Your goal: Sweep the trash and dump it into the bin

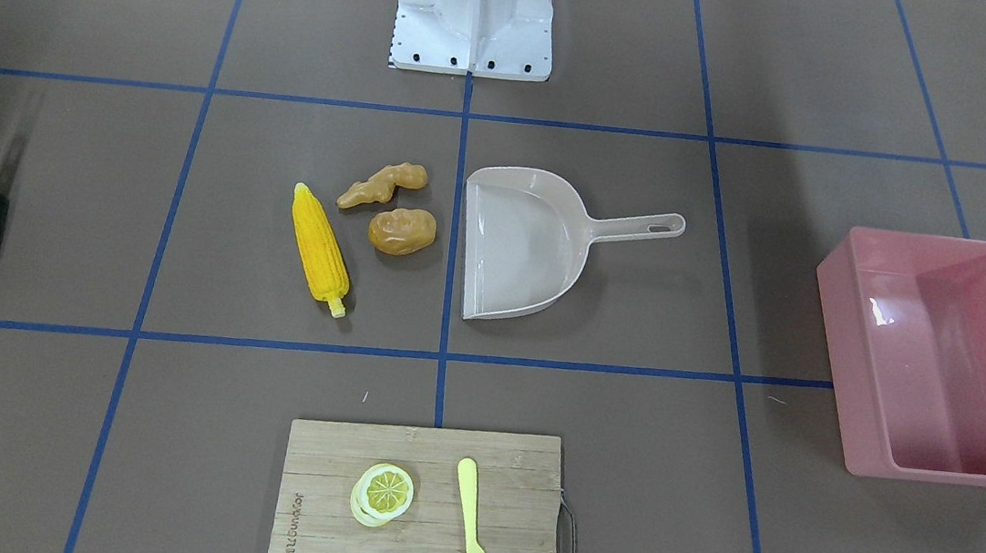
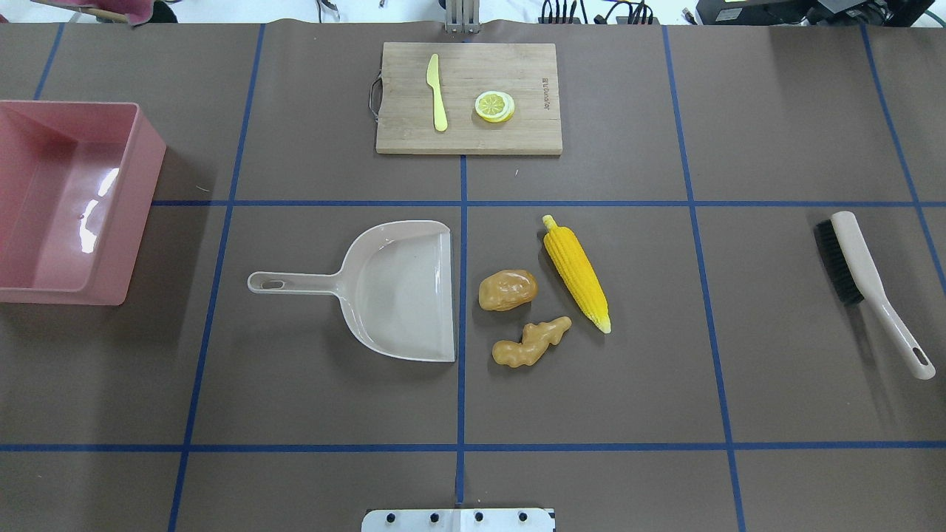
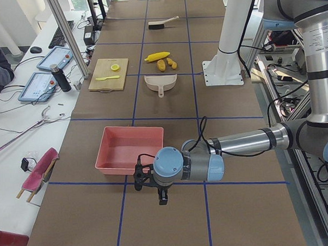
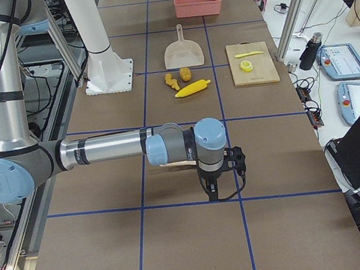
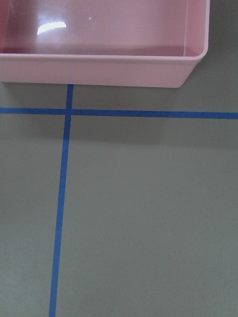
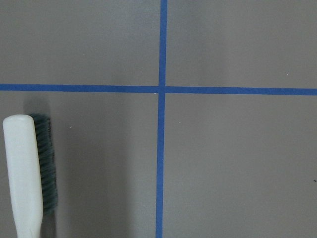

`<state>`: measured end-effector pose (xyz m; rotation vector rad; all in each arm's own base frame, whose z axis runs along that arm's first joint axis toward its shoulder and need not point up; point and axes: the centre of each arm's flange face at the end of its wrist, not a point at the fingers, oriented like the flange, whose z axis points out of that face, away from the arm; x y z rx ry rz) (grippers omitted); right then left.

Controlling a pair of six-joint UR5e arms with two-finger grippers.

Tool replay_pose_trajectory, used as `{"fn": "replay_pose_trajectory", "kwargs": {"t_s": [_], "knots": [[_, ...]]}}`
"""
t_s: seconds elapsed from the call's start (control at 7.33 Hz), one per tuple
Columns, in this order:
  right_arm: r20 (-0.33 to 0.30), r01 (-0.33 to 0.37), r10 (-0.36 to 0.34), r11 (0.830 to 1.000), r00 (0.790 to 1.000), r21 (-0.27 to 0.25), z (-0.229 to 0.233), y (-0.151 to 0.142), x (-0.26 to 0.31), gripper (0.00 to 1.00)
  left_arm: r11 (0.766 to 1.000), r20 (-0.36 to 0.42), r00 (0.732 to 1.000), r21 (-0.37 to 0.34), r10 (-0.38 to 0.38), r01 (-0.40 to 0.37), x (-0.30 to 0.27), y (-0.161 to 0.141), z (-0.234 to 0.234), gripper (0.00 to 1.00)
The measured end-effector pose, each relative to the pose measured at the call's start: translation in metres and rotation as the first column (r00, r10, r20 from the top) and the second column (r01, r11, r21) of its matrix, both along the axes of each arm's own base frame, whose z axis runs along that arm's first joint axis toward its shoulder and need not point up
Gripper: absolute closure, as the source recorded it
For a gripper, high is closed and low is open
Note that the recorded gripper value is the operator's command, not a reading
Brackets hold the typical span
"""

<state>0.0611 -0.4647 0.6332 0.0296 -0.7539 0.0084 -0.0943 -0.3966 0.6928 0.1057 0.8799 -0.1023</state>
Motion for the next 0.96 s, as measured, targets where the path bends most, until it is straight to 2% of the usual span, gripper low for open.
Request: {"fn": "replay_pose_trajectory", "kwargs": {"t_s": [0.41,0.68,0.96], "knots": [[0.018,-0.034,0.034,0.999,0.999,0.001,-0.012,-0.001,0.006,0.00,0.999,0.002,1.000,0.044,0.000,0.000,-0.001,-0.009,-0.019,0.01],[0.036,-0.086,0.085,0.996,0.996,0.005,-0.047,0.002,0.001,0.00,0.998,0.001,1.000,0.065,0.005,-0.005,0.001,-0.015,-0.027,0.01],[0.070,-0.064,0.063,0.998,0.996,0.018,-0.084,0.018,-0.031,0.00,0.992,0.008,0.998,0.112,0.063,-0.064,0.024,-0.036,-0.048,0.01]]}}
